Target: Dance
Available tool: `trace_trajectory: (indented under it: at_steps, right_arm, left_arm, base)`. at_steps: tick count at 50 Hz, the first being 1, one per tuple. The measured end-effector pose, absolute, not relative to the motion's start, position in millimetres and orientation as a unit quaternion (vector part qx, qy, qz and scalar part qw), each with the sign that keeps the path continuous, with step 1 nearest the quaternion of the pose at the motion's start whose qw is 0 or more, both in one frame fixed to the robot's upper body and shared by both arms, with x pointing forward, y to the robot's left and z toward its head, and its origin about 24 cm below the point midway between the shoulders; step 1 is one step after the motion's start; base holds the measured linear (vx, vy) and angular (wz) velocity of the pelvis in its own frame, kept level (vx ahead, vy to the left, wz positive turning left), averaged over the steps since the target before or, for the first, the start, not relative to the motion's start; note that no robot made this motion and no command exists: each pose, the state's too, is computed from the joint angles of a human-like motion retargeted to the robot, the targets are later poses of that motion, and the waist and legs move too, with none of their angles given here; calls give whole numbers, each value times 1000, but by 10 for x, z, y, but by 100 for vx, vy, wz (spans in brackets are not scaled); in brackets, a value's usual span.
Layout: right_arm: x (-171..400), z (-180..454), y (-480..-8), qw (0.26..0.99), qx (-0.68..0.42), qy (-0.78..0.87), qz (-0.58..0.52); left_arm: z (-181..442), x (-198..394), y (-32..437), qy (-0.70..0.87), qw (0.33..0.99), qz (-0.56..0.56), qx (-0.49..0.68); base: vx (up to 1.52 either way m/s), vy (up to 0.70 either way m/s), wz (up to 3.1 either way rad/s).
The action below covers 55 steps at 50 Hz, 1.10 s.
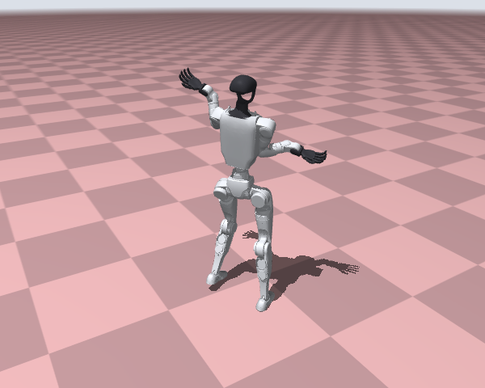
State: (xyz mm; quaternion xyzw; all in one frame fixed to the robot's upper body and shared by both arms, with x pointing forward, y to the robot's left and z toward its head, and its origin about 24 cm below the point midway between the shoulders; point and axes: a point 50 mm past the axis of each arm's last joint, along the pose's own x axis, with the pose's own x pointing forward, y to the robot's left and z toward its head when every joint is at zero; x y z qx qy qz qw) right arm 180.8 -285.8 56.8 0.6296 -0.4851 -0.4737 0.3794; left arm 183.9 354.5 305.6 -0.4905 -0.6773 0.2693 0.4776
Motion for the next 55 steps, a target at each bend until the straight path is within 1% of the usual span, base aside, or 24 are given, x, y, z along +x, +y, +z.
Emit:
trace_trajectory:
  at_steps: [3,5,10,13,16,20,22,26,28,30,32,35,37,40,42,44,46,48,50,52,55]
  right_arm:
    - [1797,502,-2793,340,649,-473,-488]
    - [1841,557,-2799,334,659,-478,-475]
    - [1976,918,-3010,370,649,-516,-420]
    - [2072,1313,-3239,428,621,-550,-360]
    - [2120,1733,-3443,503,565,-579,-305]
    - [2067,2263,-3629,592,456,-615,-252]
    - [1977,2378,-3689,627,396,-622,-250]
    - [1737,2274,-3790,703,264,-591,-295]
    - [1655,2029,-3816,726,231,-551,-341]
    - [1573,1686,-3787,732,227,-509,-392]
    - [1491,1345,-3694,723,237,-476,-441]
    - [1496,1033,-3504,729,229,-428,-482]
    - [1627,1074,-3381,774,186,-404,-451]
    - [1907,1333,-3171,826,126,-409,-367]
    - [2064,1573,-3017,829,109,-442,-325]
    - [2166,1802,-2889,817,108,-478,-305]
    - [2207,1993,-2801,793,126,-513,-303]
    - [2195,2148,-2746,759,163,-551,-307]
    - [2172,2256,-2697,720,218,-583,-308]
    - [2185,2263,-2652,697,273,-591,-300]
    - [2242,2110,-2615,690,335,-571,-292]
  left_arm:
    - [3064,1851,3506,-674,476,273,-495]
    - [3017,1861,3484,-668,482,279,-493]
    - [2636,1886,3511,-637,481,328,-506]
    - [2295,1850,3552,-612,478,375,-506]
    - [1931,1820,3506,-578,483,414,-510]
    - [1452,1763,3269,-539,480,454,-523]
    - [1226,1736,3141,-509,484,485,-521]
    - [719,1679,2816,-409,499,571,-508]
    - [515,1609,2700,-366,488,616,-499]
    - [407,1517,2672,-346,478,648,-481]
    - [461,1495,2727,-349,510,643,-451]
    - [757,1483,2896,-386,614,594,-349]
    - [1018,1527,3004,-394,692,544,-264]
    - [1357,1647,3066,-388,787,458,-146]
    - [1536,1720,3036,-394,819,405,-102]
    - [1637,1802,2961,-403,829,372,-106]
    - [1664,1886,2873,-411,821,368,-148]
    - [1627,1939,2790,-422,790,385,-224]
    - [1496,1968,2707,-426,732,415,-332]
    - [1295,1982,2639,-417,660,444,-440]
    - [862,1941,2579,-377,554,503,-546]
  base:
    - [-15,0,1]
    - [-6,-2,-21]
    - [0,0,-4]
    - [5,-3,4]
    - [11,-5,38]
    - [-2,-1,104]
    - [1,4,69]
    - [6,4,45]
    - [16,-7,24]
    - [12,-11,10]
    - [5,-8,0]
    - [2,-2,-30]
    - [2,4,-46]
    - [3,8,-36]
    - [0,14,-7]
    - [-2,16,15]
    - [-2,17,23]
    - [-1,23,18]
    - [-3,23,16]
    - [-5,20,10]
    - [6,11,8]
